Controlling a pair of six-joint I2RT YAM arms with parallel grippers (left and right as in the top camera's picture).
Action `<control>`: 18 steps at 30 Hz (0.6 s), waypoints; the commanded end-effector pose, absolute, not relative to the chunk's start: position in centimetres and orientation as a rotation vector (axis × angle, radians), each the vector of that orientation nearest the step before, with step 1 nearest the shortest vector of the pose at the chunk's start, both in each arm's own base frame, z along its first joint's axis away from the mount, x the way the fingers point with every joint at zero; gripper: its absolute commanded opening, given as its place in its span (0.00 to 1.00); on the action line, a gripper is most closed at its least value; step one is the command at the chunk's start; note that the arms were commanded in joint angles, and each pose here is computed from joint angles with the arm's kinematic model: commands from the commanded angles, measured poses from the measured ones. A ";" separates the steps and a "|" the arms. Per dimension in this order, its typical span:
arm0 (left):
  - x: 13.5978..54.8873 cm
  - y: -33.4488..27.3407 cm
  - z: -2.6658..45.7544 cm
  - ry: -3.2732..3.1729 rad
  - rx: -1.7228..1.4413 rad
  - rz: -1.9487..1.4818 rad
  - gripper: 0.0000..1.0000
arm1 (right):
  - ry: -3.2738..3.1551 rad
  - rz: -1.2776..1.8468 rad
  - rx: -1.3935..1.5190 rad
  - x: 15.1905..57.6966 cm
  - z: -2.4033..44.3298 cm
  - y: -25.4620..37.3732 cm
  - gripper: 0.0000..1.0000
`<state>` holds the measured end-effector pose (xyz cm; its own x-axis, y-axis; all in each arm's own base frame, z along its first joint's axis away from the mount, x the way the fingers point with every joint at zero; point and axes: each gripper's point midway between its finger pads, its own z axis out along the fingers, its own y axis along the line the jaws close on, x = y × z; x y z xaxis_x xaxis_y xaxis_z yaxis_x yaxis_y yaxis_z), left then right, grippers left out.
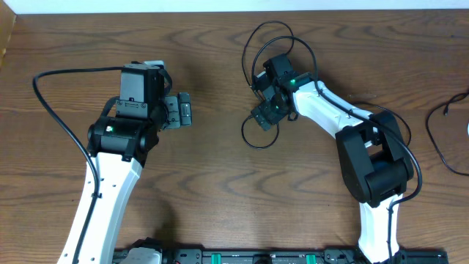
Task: Untangle cables
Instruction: 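Lower the right gripper and grasp the black cable near its USB plug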
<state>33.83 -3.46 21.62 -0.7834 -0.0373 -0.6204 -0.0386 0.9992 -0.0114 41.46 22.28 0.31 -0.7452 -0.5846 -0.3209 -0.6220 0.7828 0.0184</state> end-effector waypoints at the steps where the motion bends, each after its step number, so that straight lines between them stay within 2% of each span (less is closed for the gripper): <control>1: 34.0 -3.3 21.9 2.466 -0.038 0.012 0.97 | 2.708 0.172 -0.944 40.4 -0.8 22.1 0.99; 18: 34.0 -3.3 21.9 2.466 -0.038 0.013 0.98 | 2.745 0.167 -0.956 39.0 -2.2 21.5 0.99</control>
<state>33.84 -3.46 21.62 -0.7831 -0.0374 -0.6207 -0.0386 0.9992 -0.0115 41.25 21.92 0.05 -0.7428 -0.5840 -0.3274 -0.6192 0.7852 0.0043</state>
